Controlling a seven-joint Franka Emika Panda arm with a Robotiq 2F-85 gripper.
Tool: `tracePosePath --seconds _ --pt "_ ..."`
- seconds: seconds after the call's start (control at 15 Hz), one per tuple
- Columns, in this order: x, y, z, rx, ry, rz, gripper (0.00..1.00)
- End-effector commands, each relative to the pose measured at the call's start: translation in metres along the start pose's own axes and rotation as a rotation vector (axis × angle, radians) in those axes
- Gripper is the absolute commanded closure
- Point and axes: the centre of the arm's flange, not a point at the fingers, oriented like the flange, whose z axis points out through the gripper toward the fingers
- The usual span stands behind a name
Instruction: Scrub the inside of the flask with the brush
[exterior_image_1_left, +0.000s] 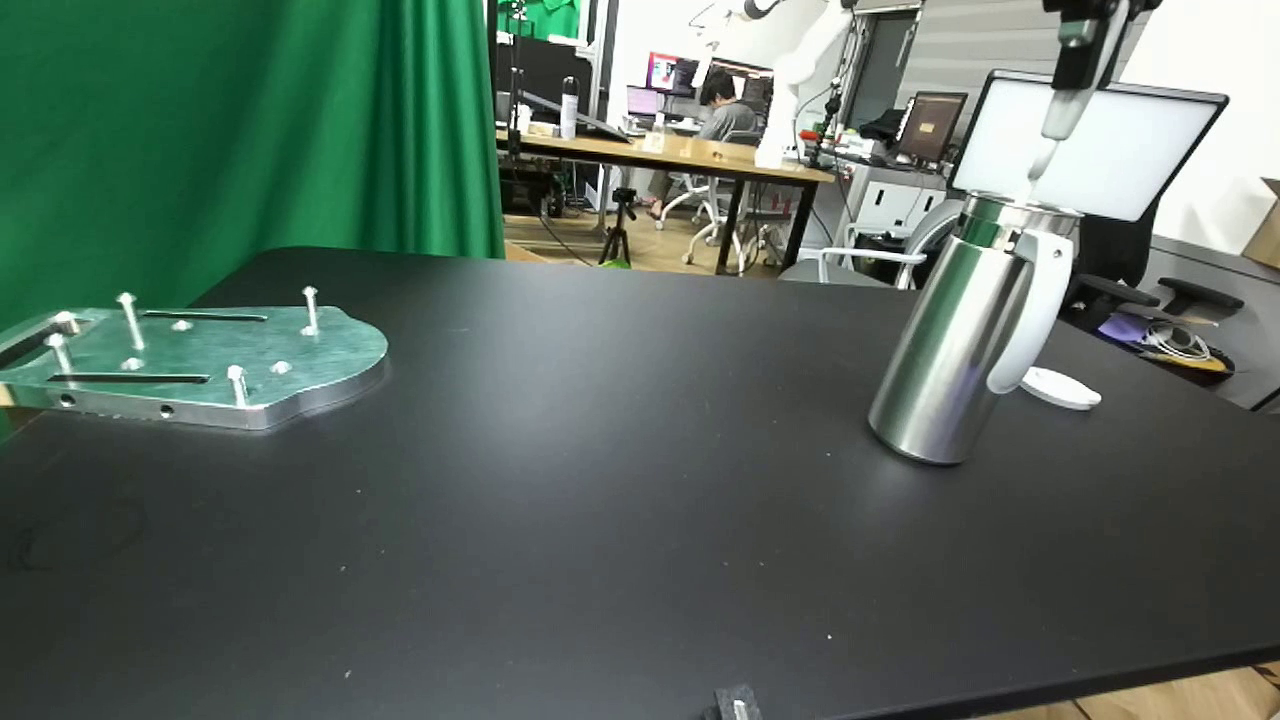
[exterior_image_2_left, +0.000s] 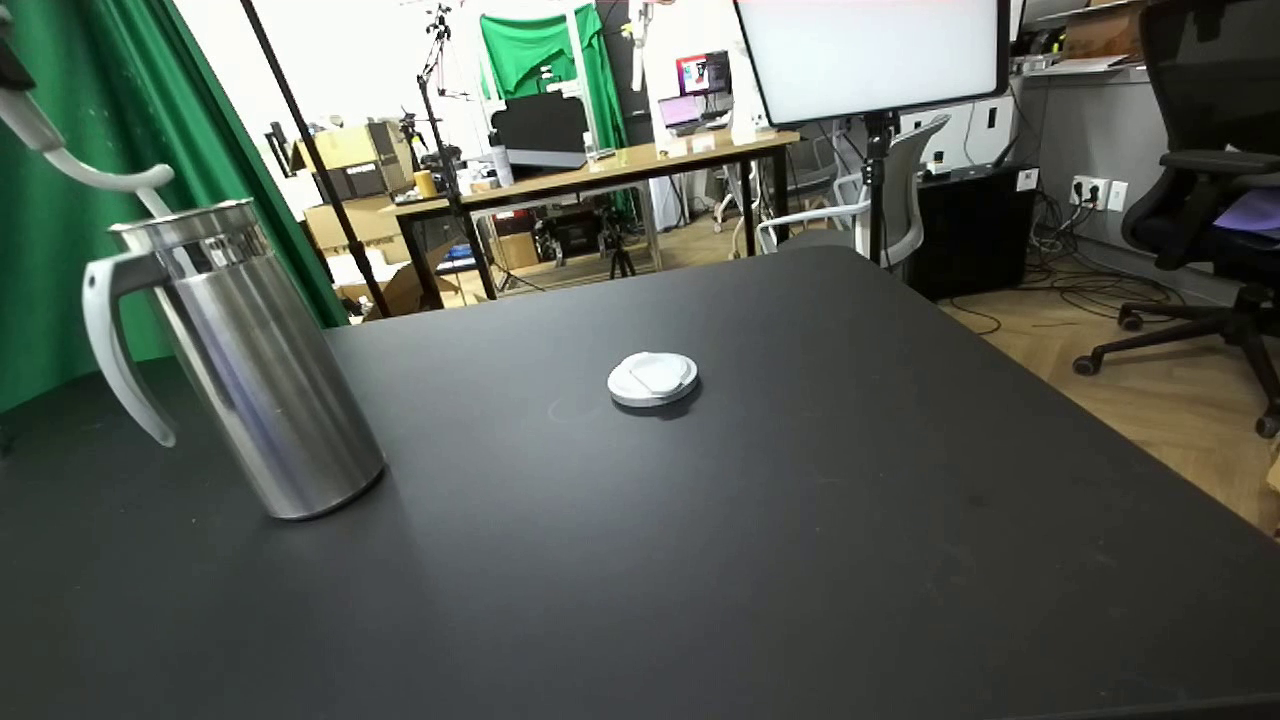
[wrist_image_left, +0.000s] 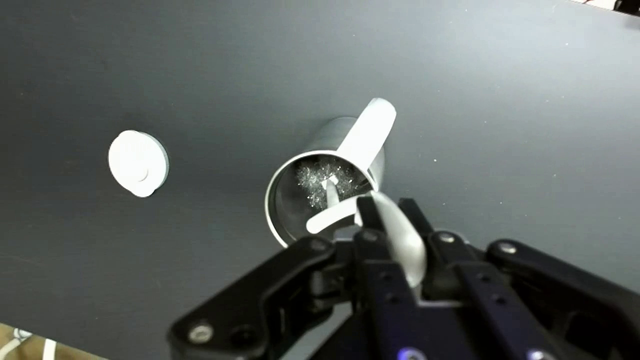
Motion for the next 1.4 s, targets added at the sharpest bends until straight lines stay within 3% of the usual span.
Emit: tracePosePath --seconds 0.0,0.27,0.8,1.33 --pt "-0.023 0.001 -0.024 -0.03 0.036 0.025 0.96" --pt "-0.028 0.015 -0.036 -0.011 0.062 0.024 0.96" --pt "-0.019 0.075 -0.019 0.085 0.031 -0.014 0.96" --pt "0.015 0.123 0.01 0.135 -0.075 -0.066 0.96"
